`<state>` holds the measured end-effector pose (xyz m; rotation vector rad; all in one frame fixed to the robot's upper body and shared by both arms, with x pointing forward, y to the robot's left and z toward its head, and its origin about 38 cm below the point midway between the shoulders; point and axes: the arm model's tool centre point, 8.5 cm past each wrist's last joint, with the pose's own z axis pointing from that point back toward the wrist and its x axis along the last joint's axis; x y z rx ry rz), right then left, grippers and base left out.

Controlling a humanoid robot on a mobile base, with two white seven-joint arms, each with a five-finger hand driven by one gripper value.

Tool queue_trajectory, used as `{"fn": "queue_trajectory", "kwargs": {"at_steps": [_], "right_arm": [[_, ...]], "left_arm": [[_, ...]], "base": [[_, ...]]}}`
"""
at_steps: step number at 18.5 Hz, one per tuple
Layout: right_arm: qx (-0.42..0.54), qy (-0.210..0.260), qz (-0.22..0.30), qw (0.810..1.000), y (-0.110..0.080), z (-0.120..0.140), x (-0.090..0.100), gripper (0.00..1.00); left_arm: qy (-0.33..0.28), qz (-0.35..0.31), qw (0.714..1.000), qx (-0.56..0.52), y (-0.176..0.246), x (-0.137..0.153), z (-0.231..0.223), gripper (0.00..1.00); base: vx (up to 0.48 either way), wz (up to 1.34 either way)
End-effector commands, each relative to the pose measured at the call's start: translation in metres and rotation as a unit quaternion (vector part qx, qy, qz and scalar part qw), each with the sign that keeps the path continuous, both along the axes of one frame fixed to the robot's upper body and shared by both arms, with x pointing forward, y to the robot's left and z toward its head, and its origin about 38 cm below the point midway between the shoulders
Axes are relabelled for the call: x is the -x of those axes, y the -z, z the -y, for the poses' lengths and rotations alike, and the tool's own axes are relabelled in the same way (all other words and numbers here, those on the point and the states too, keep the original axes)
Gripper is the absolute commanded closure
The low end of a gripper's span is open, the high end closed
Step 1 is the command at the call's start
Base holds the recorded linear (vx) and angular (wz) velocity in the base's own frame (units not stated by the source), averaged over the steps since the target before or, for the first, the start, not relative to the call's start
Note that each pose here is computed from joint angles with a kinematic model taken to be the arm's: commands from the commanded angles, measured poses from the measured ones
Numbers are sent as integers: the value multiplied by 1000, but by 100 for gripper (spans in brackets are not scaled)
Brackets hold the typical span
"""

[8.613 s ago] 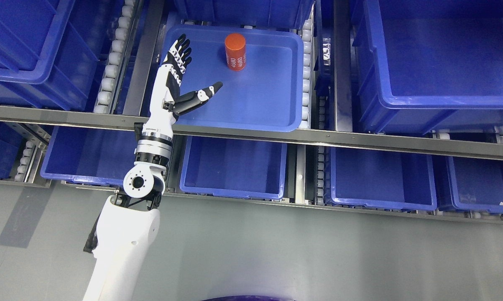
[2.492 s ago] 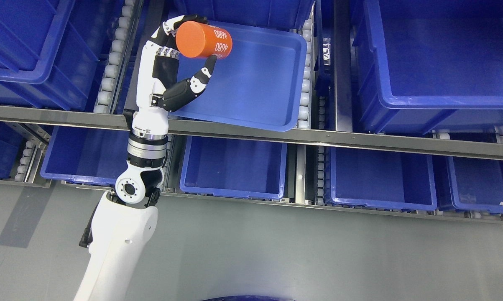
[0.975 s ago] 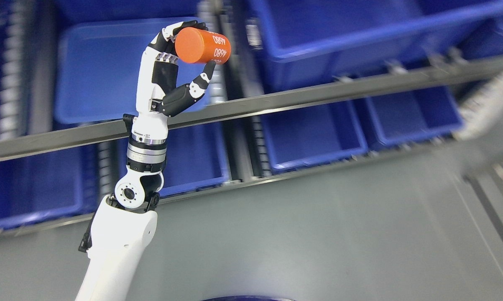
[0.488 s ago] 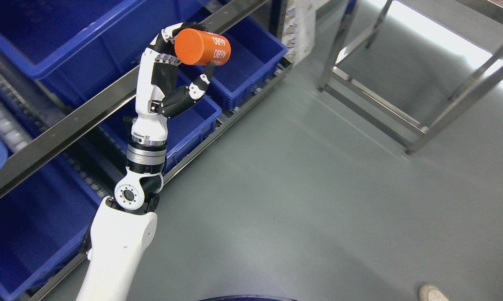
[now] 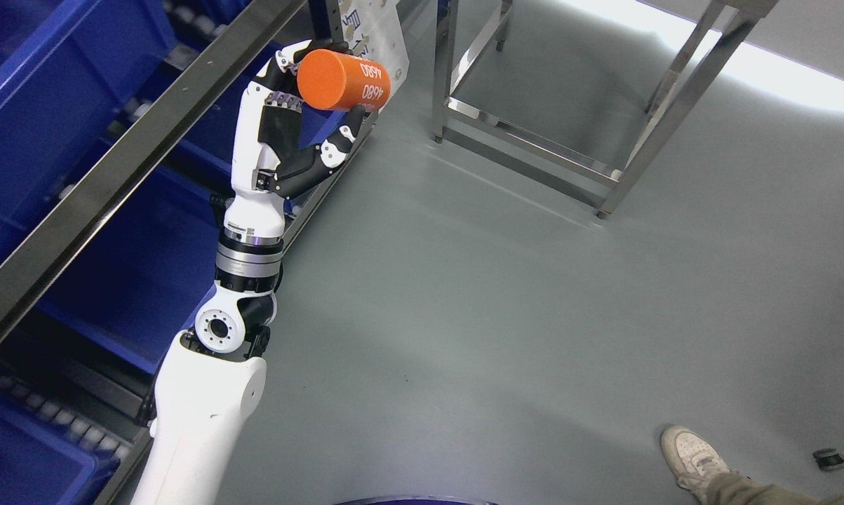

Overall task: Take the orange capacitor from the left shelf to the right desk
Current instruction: 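Hold the capacitor in the left hand while turning toward the steel table, then lower the capacitor into the red tray and open the left hand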

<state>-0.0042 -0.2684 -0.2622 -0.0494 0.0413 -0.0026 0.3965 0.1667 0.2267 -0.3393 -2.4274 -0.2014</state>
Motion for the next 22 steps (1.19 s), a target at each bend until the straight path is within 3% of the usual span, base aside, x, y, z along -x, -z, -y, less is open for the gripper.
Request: {"fn": "queue_trajectory", "kwargs": {"at_steps": [1,13,22], "right_arm": [[12,1,18,1000,-1,12,-13,0],[12,1,18,1000,-1,12,-13,0],[12,1,18,1000,-1,12,-13,0]], "left_arm": [[8,-6,1000,1,5,3,7,98],[42,-20,999,-9,10,7,33,98],[82,-71,992,-59,12,0,74,98]], "base": [[167,-325],[309,-304],[422,-124]]}}
